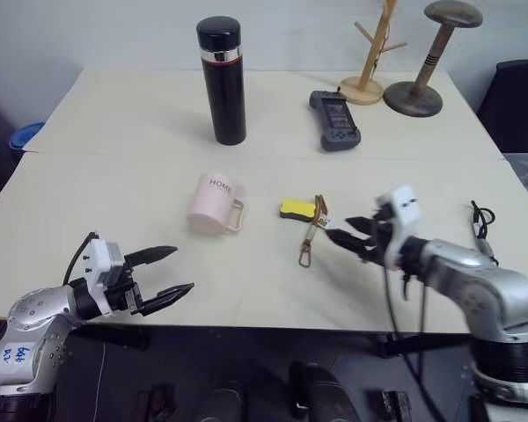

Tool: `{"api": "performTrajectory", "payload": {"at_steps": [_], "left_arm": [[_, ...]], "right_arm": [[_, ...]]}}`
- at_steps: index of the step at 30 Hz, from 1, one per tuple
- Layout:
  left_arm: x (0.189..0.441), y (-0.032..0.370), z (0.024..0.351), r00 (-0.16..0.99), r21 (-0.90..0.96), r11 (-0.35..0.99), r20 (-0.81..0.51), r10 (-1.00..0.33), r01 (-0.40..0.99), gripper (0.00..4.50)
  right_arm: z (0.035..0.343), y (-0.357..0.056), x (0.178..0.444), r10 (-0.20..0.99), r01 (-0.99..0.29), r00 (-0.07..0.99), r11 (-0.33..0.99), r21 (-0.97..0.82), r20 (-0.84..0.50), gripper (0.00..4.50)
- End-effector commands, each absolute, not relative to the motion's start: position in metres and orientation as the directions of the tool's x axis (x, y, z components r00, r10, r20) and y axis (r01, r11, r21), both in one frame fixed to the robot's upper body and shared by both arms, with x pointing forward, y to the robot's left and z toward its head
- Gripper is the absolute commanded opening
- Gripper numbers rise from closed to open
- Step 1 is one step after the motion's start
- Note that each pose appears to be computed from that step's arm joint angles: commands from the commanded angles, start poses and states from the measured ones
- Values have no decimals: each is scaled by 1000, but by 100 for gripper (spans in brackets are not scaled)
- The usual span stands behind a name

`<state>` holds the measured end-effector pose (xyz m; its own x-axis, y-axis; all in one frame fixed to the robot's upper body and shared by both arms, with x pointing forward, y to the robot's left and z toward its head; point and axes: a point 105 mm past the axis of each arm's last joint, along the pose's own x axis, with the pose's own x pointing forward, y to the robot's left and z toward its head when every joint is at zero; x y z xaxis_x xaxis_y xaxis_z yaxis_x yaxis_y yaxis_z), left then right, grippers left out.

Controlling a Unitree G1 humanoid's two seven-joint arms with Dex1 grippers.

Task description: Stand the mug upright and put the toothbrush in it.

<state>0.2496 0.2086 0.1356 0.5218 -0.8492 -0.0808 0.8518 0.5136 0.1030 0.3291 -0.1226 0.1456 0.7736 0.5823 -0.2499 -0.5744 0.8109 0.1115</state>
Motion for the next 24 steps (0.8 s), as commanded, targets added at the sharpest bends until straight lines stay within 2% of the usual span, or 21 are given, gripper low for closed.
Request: {"api": "performTrajectory", "payload": {"at_steps": [1,5,7,10,14,17,18,20,24], "left_arm": [[250,198,153,499,161,487,-44,-865,858,450],[251,191,155,486,176,474,-35,-873,863,450],[251,188,157,483,182,471,-28,-875,863,450],[253,183,159,474,191,462,-17,-881,866,450],[256,176,157,450,188,441,-5,-893,877,450],[259,176,156,445,189,436,-5,-895,880,450],[259,175,157,444,189,435,-5,-896,880,450],[258,175,156,441,189,431,-7,-898,882,450],[258,176,156,440,189,431,-9,-898,882,450]], "right_arm": [[130,-99,334,559,-561,782,824,81,-274,296],[108,-97,344,504,-526,798,850,26,-330,174],[113,-108,350,469,-498,826,867,-16,-314,102],[126,-119,348,486,-517,828,855,-44,-281,4],[140,-134,335,533,-570,800,819,-70,-276,4],[152,-127,329,590,-584,776,806,97,-224,4],[153,-120,325,620,-617,750,781,95,-229,20],[154,-118,331,586,-586,781,807,69,-218,63],[142,-117,342,506,-515,821,856,41,-262,197]]}}
